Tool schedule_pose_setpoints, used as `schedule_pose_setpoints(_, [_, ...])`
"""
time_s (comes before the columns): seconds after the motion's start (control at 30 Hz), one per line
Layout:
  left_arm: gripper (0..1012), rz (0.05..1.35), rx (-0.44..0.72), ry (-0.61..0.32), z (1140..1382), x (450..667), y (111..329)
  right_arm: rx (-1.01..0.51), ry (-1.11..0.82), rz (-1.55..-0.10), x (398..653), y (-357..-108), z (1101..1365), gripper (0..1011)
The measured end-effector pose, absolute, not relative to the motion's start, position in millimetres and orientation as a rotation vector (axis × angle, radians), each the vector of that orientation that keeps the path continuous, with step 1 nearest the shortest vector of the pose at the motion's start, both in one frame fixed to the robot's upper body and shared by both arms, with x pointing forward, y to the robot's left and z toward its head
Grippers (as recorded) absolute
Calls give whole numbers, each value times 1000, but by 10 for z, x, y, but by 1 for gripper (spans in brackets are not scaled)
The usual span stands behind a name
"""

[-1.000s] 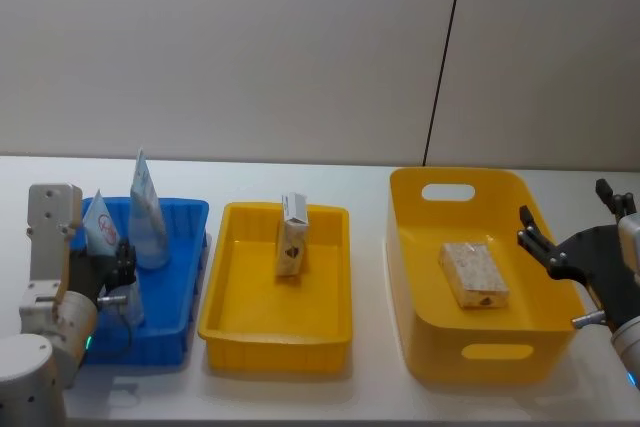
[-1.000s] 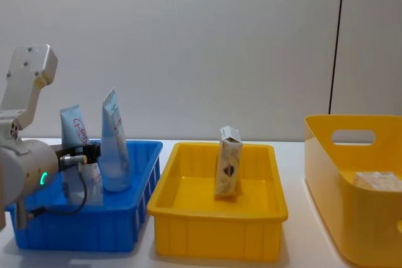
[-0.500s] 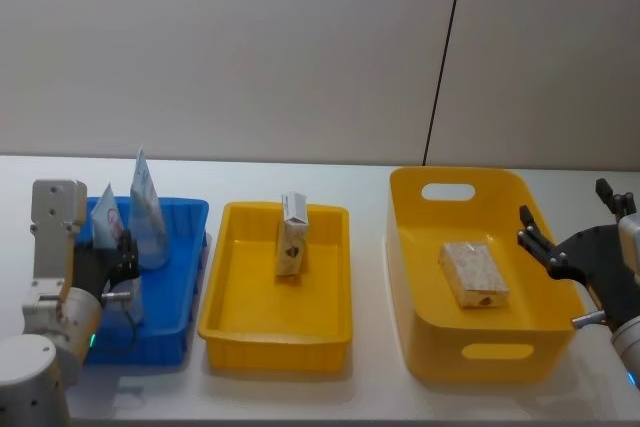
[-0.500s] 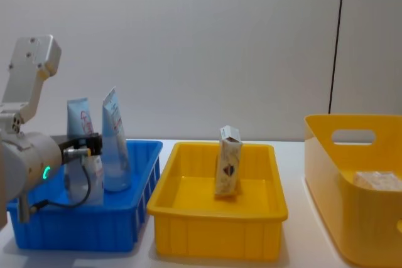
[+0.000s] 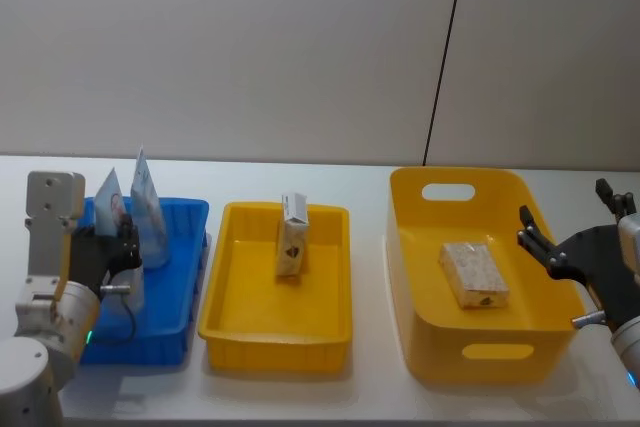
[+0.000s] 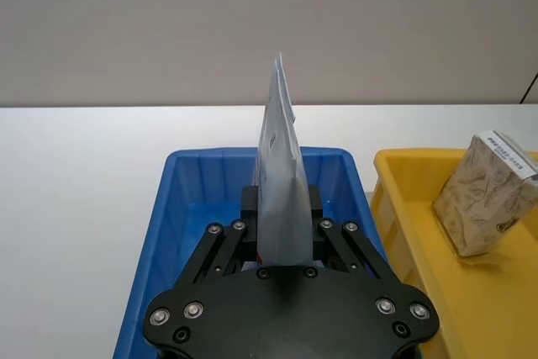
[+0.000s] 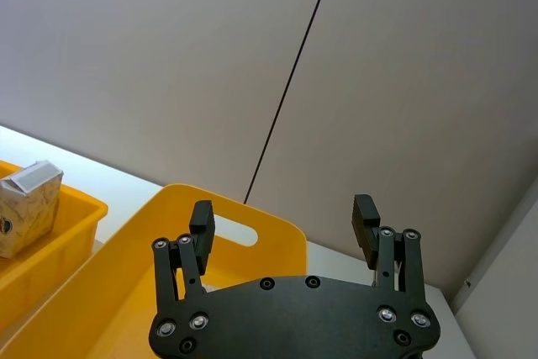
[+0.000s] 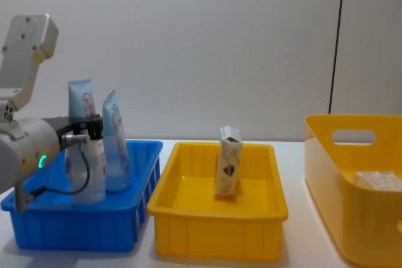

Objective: Bimanual collaborative sorting of washing and personal care products

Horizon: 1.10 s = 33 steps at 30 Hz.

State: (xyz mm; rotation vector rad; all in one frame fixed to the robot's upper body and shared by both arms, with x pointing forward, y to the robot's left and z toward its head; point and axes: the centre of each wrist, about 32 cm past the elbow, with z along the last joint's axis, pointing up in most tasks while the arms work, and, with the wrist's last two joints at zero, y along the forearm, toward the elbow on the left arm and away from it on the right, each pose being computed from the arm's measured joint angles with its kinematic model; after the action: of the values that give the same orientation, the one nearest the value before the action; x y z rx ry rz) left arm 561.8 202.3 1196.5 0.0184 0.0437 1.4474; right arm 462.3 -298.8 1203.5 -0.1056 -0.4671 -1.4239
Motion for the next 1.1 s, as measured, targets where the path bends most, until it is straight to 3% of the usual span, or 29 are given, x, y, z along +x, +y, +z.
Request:
schedule_pose_setpoints(0.5, [270,1384,-33,-22,12041,5567,2055,-106,-467,-1424,4623,-2988,12035,1004])
schedule_pose_setpoints(1.1, [270,1150,-116,-100,12234,5660,1932,-105,-467,-1424,4623,-2988,12035,1004])
